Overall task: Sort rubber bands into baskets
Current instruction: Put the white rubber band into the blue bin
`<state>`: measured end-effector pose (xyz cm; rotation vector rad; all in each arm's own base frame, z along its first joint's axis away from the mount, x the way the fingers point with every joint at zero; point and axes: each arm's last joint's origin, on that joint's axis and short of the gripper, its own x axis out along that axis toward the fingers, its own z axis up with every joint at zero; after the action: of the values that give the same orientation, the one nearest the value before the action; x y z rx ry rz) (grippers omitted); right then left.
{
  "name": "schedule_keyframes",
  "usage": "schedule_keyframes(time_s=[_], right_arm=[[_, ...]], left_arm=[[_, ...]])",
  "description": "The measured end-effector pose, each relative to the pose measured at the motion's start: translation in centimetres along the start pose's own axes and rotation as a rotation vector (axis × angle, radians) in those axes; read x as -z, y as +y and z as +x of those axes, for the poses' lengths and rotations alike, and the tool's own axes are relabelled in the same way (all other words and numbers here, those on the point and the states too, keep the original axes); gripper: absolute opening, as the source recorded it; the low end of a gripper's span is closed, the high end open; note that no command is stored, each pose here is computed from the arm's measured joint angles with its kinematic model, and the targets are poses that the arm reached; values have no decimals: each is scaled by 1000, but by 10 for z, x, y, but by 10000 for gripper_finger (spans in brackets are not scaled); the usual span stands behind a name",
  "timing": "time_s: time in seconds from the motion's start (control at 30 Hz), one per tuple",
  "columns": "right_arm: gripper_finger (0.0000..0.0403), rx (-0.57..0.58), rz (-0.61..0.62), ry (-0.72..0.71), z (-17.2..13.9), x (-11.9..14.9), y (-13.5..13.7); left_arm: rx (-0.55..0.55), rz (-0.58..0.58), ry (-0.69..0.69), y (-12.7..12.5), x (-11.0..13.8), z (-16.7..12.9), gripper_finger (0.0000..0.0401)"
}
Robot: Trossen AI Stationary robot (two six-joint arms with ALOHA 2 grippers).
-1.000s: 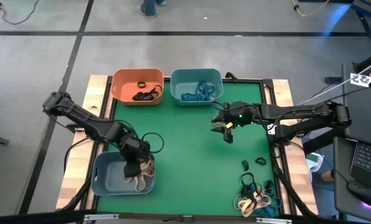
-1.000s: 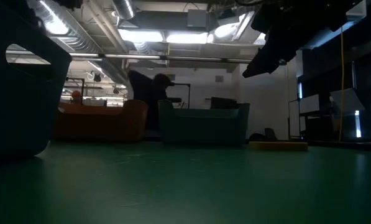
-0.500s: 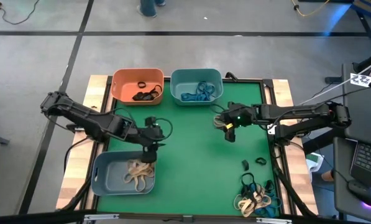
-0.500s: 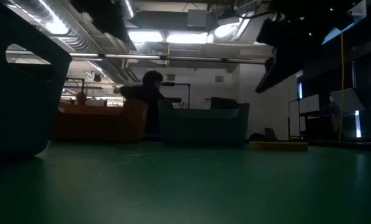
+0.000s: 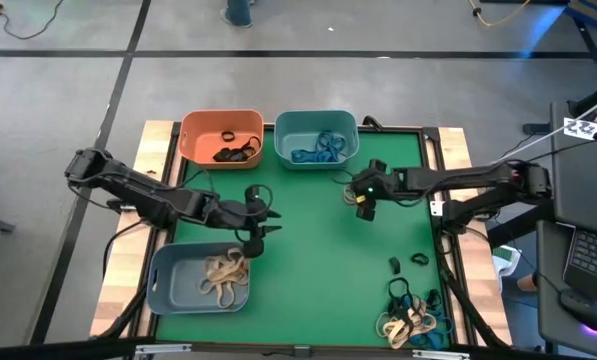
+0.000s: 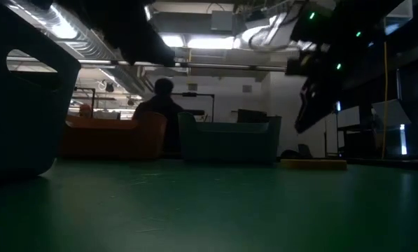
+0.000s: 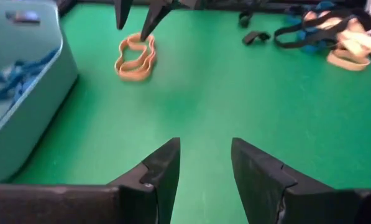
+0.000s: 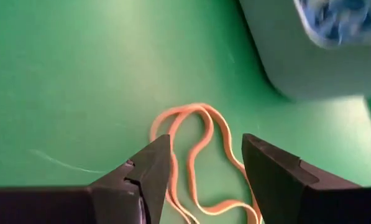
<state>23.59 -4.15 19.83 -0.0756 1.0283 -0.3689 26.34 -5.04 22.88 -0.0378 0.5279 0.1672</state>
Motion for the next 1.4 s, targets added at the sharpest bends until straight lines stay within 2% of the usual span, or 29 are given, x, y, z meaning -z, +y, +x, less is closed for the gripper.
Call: schedule_keyframes(time_s=[0.13, 0.37, 0.8, 1.0, 1.17, 1.3, 1.4], right_arm=[[199, 26, 68, 85, 21, 4, -10], [165, -63, 190, 153, 48, 8, -22], [88, -80, 191, 211, 69, 13, -20], [9, -72, 166, 204, 66, 12, -20], [20, -27, 144, 163, 50, 2, -21], [5, -8, 102, 106, 29, -11, -18], [9, -14, 82, 52, 15, -21, -15]], left_arm=[[-11, -44, 20, 2, 6, 2, 141], [-7, -45, 34, 1, 8, 2, 141], [-9, -43, 42, 1, 9, 2, 141], [-9, -51, 42, 1, 9, 2, 141], [-10, -57, 43, 1, 9, 2, 141], [-10, -57, 42, 1, 9, 2, 141], [-11, -57, 42, 1, 9, 2, 141]])
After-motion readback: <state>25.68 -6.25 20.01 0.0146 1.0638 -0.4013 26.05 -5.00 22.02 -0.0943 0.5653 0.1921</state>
